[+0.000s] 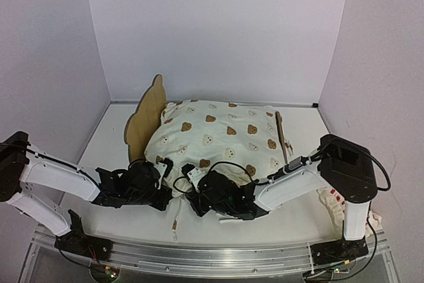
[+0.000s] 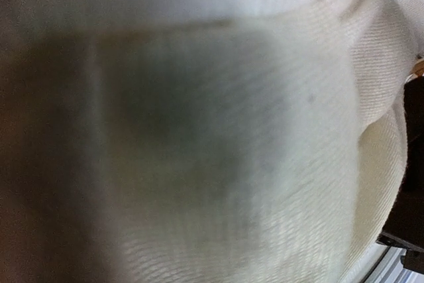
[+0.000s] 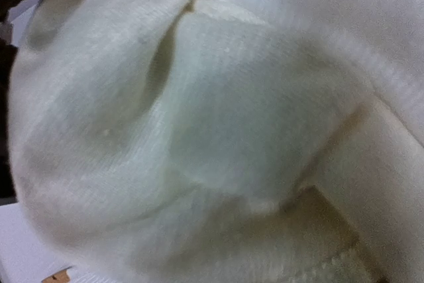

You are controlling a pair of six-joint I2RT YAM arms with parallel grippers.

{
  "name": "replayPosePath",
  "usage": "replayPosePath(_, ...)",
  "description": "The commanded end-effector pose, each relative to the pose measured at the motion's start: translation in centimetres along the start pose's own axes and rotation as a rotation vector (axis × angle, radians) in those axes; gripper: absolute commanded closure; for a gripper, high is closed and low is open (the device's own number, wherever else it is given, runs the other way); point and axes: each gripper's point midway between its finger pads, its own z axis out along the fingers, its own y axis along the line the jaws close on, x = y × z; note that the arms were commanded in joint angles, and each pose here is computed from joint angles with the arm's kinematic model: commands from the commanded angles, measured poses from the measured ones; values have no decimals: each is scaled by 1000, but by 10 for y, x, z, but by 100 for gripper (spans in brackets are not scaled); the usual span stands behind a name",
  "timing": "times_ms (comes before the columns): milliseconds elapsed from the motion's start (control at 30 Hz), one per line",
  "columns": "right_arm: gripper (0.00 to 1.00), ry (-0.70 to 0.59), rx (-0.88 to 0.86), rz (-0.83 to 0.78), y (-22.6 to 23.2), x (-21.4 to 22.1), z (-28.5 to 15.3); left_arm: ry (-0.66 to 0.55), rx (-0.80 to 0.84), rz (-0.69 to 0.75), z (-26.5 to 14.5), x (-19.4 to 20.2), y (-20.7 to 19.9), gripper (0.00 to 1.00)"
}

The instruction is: Set up the pet bed

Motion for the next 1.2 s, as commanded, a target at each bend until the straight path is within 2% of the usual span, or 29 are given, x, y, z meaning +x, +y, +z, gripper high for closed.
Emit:
replayPosePath(0, 69, -17, 6, 2, 0, -12, 15, -32, 25, 6, 1, -14, -8, 100)
replayPosePath(733, 70, -74, -68, 21, 24, -25, 44, -20, 50, 20, 2, -19, -10, 100)
replayPosePath(1167, 73, -92, -23, -18, 18, -22, 57, -2, 55, 22, 6, -19, -9, 100)
